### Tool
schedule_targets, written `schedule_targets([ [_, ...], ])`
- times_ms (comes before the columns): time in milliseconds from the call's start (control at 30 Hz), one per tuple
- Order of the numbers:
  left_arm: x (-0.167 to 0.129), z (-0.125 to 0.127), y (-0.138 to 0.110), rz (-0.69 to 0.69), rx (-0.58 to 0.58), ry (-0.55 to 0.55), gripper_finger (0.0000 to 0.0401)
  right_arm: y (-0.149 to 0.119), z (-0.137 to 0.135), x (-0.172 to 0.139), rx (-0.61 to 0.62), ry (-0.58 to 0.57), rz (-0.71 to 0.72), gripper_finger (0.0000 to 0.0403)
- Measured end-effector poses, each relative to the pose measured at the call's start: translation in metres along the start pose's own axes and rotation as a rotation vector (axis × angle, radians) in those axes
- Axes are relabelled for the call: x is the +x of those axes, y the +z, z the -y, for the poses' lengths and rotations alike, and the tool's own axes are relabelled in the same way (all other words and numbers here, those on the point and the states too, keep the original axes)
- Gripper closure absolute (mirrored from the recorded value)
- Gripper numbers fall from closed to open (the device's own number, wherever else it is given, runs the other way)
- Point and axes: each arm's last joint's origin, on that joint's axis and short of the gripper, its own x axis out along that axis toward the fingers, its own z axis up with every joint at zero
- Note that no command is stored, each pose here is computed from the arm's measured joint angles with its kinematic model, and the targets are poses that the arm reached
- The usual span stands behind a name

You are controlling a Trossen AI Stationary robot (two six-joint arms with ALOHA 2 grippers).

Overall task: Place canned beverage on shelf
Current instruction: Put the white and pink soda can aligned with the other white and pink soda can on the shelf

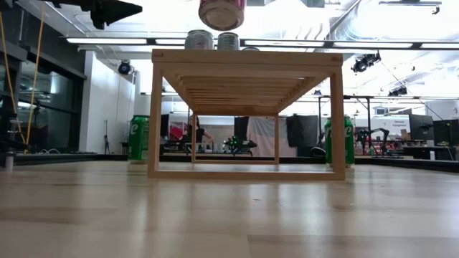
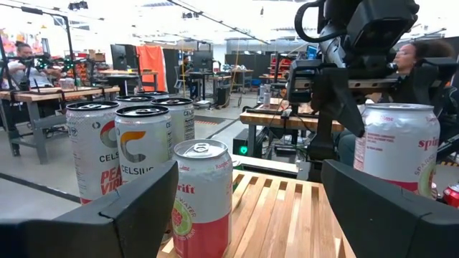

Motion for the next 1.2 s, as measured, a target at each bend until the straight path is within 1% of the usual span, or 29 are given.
schedule_targets([
  [400, 0.000, 0.000, 0.000, 0.000, 0.000, 0.000, 0.0066, -0.001, 0.001, 0.000, -0.001, -0.018, -0.008, 0.0131],
  [467, 0.000, 0.000, 0.000, 0.000, 0.000, 0.000, 0.0066, -0.001, 0.004, -0.001, 0.003, -0.042, -0.012, 0.0131],
  [567, 0.000, 0.000, 0.000, 0.000, 0.000, 0.000, 0.0066, -0.005, 0.013, -0.004, 0.019, -0.160, -0.052, 0.0131],
  [667, 0.000, 0.000, 0.000, 0.000, 0.000, 0.000, 0.0066, -0.011, 0.028, -0.009, 0.046, -0.329, -0.106, 0.0131],
  [767, 0.000, 0.000, 0.000, 0.000, 0.000, 0.000, 0.0066, -0.014, 0.045, -0.016, 0.087, -0.497, -0.121, 0.0131],
  [833, 0.000, 0.000, 0.000, 0.000, 0.000, 0.000, 0.0066, -0.014, 0.056, -0.021, 0.115, -0.583, -0.113, 0.0131],
  [900, 0.000, 0.000, 0.000, 0.000, 0.000, 0.000, 0.0066, -0.015, 0.066, -0.026, 0.148, -0.622, -0.089, 0.0131],
  [967, 0.000, 0.000, 0.000, 0.000, 0.000, 0.000, 0.0066, -0.017, 0.073, -0.028, 0.180, -0.638, -0.083, 0.0131],
  [1200, 0.000, 0.000, 0.000, 0.000, 0.000, 0.000, 0.0066, -0.024, 0.085, -0.014, 0.205, -0.626, -0.099, 0.0131],
])
